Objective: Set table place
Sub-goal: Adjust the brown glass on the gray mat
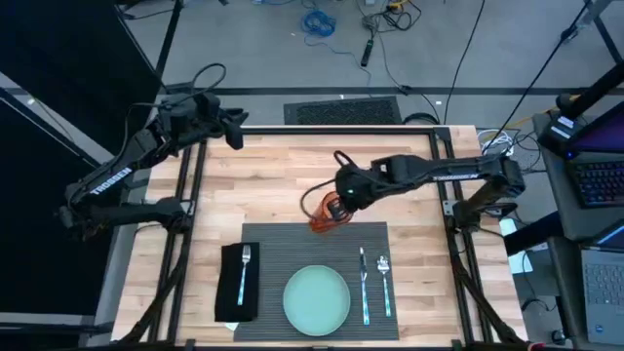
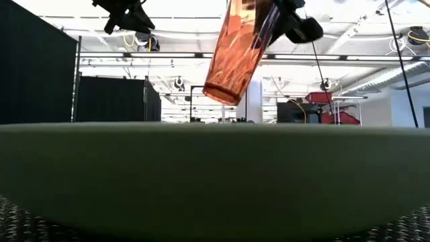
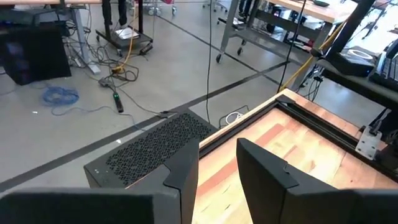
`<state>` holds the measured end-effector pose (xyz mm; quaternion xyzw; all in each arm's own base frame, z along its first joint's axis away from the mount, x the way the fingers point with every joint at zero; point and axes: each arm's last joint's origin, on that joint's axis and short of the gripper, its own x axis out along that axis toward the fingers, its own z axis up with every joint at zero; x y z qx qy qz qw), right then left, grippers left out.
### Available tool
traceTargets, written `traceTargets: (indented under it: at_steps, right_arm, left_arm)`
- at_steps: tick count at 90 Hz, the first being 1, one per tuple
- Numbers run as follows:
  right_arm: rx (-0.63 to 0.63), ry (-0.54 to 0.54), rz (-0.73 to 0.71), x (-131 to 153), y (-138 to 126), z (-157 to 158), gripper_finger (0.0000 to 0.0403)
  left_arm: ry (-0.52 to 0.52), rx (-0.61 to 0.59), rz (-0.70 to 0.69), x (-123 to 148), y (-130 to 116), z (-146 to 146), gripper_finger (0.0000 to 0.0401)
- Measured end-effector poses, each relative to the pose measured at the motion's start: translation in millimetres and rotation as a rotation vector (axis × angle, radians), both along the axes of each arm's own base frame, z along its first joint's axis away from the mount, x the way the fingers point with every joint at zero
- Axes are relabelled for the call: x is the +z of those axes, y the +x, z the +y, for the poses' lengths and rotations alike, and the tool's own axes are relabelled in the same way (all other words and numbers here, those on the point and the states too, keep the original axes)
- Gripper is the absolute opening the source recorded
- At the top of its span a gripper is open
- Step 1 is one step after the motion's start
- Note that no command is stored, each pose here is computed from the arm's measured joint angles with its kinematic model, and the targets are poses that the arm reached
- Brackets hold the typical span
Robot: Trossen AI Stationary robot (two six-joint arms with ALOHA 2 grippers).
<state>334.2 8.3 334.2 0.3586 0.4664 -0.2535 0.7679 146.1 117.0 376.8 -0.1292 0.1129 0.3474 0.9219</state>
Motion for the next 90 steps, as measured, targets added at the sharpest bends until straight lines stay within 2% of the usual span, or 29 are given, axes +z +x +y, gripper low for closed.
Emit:
traceTargets:
  at_steps: [14, 32, 49, 63, 90]
  right_arm:
    - [0.112, -0.025, 0.074, 10, 29, 2, 0.0000]
    - [0.218, 0.003, 0.317, -23, 46, 8, 0.0000]
    - [0.256, 0.018, 0.333, -36, 56, 17, 0.0000]
    - [0.241, -0.028, 0.359, -43, 55, 18, 0.0000]
    - [0.231, -0.037, 0.423, -72, 52, 11, 0.0000]
  left_arm:
    - [0.000, 0.000, 0.001, 0, 0, 0, 0.0093]
    - [-0.026, -0.028, 0.018, -3, 0, -1, 0.0093]
    - [-0.042, -0.028, 0.038, -5, -1, -2, 0.0093]
    - [-0.041, -0.029, 0.038, -5, -1, -2, 0.0093]
    - [-0.042, -0.045, 0.037, -5, -1, -2, 0.0093]
